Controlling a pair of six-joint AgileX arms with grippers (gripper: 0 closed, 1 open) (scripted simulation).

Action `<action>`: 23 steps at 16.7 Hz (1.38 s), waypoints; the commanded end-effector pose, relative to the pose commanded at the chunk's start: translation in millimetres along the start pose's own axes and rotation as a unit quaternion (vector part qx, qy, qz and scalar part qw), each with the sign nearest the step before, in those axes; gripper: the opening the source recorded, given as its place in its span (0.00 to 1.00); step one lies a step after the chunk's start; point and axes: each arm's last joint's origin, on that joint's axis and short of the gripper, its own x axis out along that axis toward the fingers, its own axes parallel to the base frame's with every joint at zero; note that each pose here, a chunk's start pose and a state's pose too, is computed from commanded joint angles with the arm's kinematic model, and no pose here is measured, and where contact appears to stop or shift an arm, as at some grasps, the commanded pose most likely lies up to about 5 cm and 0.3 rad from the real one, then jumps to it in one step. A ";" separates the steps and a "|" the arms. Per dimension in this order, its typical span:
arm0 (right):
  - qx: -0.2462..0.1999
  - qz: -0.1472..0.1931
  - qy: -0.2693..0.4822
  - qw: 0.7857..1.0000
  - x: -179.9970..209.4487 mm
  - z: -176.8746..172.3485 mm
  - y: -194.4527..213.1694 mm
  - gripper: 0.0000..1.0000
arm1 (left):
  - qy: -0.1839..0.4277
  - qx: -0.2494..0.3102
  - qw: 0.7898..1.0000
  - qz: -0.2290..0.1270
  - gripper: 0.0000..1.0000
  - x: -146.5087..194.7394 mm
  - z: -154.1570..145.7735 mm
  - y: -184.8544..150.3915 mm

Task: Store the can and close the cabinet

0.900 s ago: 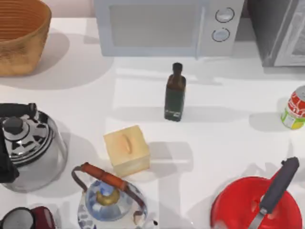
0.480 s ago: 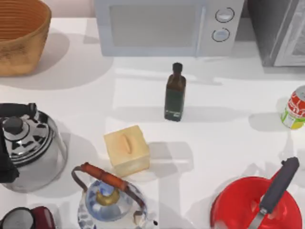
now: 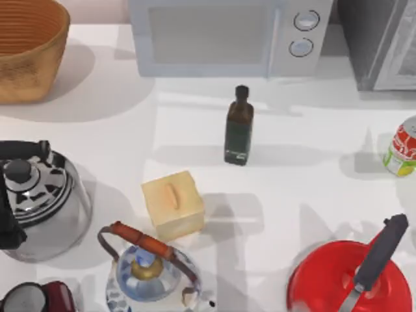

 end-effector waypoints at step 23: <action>-0.009 -0.010 0.294 0.956 114.8 -119.8 11.9 1.00 | 0.000 0.000 1.000 0.000 1.00 0.0 0.0 0.0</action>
